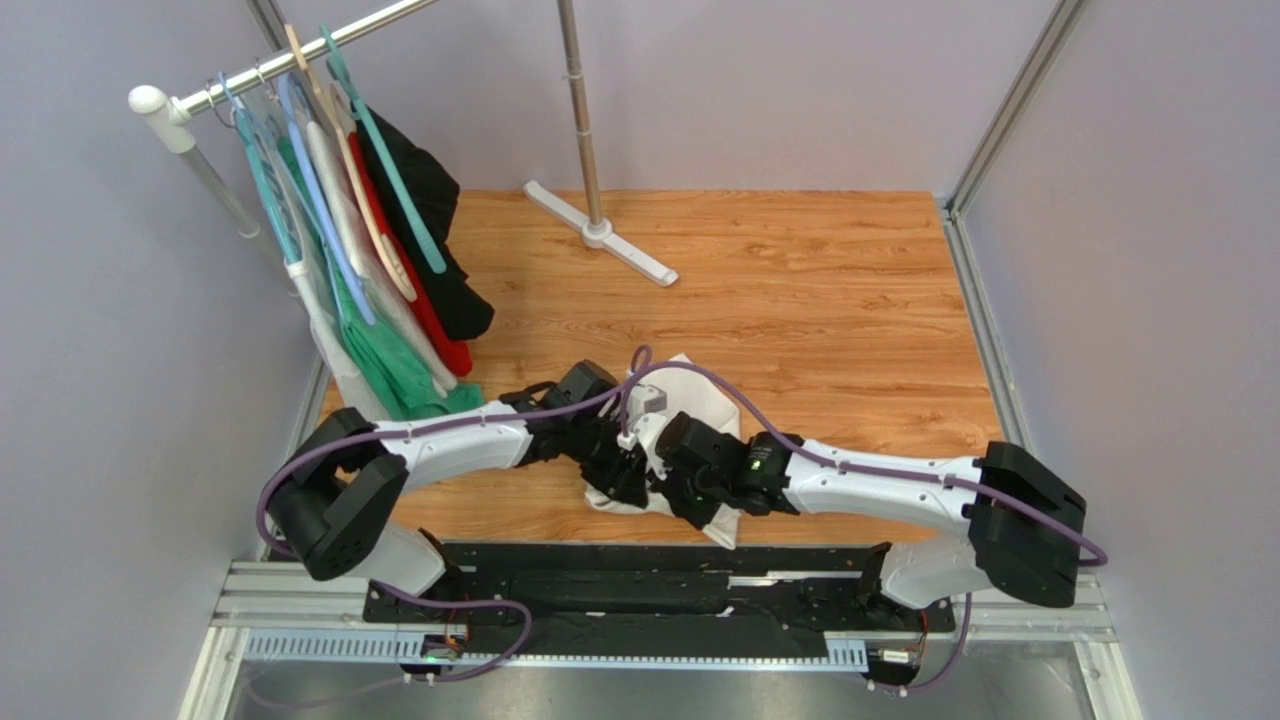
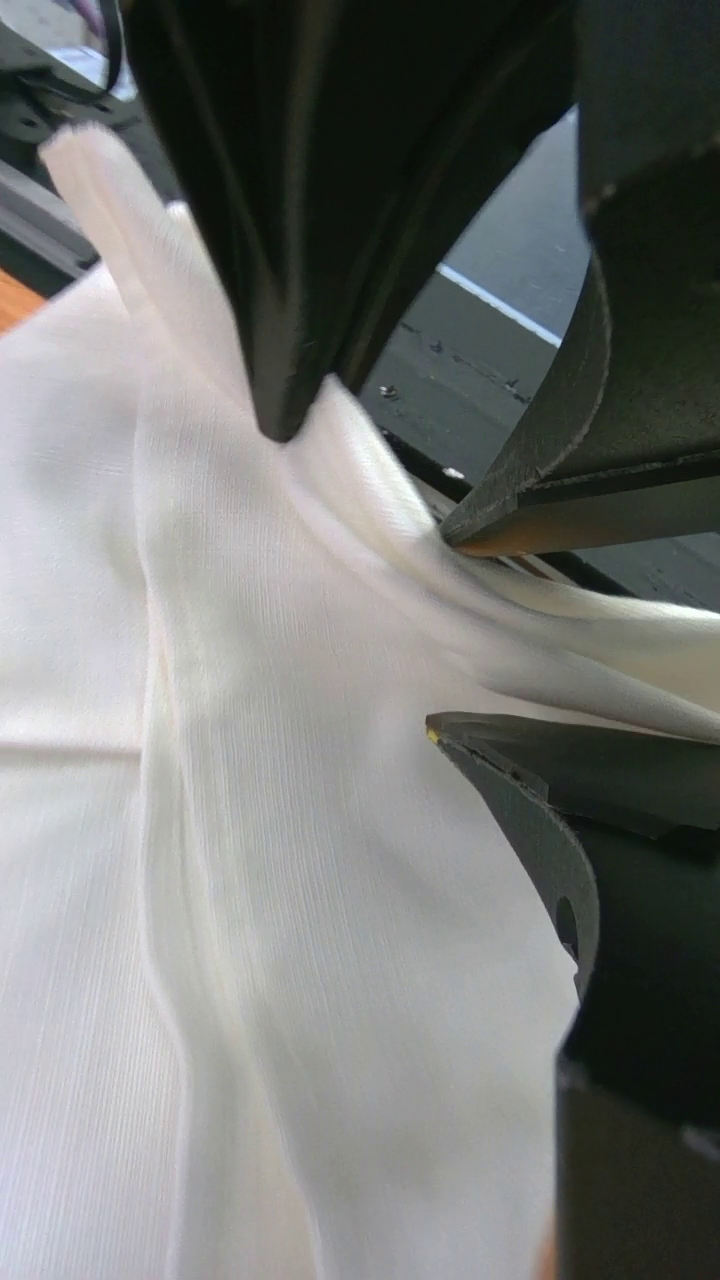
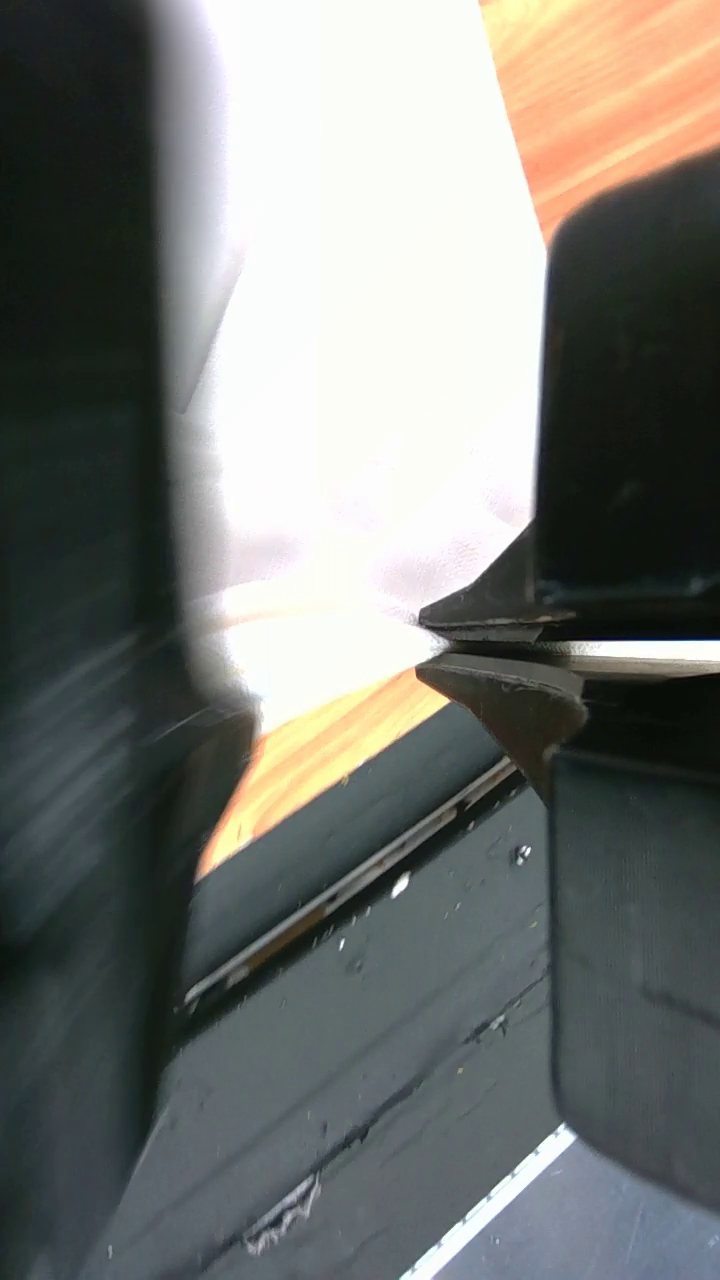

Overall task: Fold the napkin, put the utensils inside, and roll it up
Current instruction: Roll the napkin with the utensil

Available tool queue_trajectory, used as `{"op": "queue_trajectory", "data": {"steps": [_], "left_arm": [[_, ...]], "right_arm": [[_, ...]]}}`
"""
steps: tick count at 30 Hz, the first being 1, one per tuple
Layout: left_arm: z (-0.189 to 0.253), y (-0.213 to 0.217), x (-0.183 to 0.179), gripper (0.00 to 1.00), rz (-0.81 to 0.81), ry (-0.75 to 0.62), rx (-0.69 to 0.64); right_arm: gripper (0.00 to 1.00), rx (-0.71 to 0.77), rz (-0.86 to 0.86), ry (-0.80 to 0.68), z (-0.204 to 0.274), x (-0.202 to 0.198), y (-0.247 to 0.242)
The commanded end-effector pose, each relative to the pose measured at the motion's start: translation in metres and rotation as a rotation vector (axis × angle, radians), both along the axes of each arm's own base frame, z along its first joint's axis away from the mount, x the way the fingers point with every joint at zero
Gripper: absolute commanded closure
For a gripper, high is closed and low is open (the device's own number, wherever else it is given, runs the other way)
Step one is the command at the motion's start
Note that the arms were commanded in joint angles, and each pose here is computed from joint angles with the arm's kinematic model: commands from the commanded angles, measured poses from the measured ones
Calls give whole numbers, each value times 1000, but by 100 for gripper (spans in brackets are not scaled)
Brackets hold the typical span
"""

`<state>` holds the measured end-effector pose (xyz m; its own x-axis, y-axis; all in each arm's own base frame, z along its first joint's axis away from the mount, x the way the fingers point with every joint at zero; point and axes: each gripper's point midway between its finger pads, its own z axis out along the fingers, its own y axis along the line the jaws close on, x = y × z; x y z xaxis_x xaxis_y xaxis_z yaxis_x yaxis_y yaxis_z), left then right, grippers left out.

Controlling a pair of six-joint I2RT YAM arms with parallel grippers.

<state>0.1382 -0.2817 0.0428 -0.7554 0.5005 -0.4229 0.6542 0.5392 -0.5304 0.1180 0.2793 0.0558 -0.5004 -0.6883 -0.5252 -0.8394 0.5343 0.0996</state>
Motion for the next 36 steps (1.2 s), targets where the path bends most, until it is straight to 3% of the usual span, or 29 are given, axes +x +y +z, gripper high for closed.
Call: {"op": "queue_trajectory", "data": {"steps": [1,9,18,19,36], "left_arm": [[38,-5,22,46,43,-111,-112],[51,-3,26,41,63,-160,-136],[78,22,46,36,209,-299,-153],[78,24,47,30,221,-302,-147],[55,22,54,29,251,-228,-105]], "right_arm": [[100,-14,-36,103,-5,-4,-11],[100,-19,-45,164,-16,1,-6],[100,-10,-16,213,-17,2,1],[100,-2,-15,211,-16,2,2],[100,88,-22,170,-3,6,6]]}}
